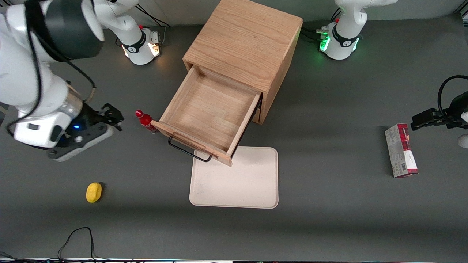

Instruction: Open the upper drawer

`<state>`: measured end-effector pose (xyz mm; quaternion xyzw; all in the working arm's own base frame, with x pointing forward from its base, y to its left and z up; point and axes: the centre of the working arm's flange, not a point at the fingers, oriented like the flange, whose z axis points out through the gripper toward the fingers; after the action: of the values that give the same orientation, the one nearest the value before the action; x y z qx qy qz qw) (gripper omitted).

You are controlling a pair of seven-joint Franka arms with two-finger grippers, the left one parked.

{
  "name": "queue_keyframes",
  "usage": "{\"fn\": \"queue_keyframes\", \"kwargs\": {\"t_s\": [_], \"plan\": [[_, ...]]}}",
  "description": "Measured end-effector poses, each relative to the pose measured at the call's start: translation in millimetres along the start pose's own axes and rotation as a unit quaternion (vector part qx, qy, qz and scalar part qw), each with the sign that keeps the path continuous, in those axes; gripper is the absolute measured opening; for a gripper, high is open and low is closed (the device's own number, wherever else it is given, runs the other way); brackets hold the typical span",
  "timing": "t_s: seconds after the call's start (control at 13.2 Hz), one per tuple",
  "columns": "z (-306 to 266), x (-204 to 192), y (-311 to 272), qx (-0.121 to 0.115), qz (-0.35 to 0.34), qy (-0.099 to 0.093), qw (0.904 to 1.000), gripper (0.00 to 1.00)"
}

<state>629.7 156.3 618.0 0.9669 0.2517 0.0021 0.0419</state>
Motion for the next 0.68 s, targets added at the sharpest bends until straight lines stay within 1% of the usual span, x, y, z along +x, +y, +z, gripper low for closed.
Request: {"fn": "queue_keyframes", "kwargs": {"t_s": [0.15, 0.3, 0.38, 0.53, 0.68], "plan": [[-6.7, -21.5, 27.7, -0.001, 0.054, -0.002, 0.9986, 1.00], [-9.0, -41.9, 50.1, 0.005, 0.113, -0.002, 0.9935, 1.00], [-7.1, -53.5, 64.5, 0.011, 0.138, 0.002, 0.9903, 1.00], [1.5, -79.6, 94.6, 0.029, 0.169, 0.016, 0.9851, 1.00], [7.9, -107.2, 116.0, 0.040, 0.190, 0.021, 0.9806, 1.00]]}}
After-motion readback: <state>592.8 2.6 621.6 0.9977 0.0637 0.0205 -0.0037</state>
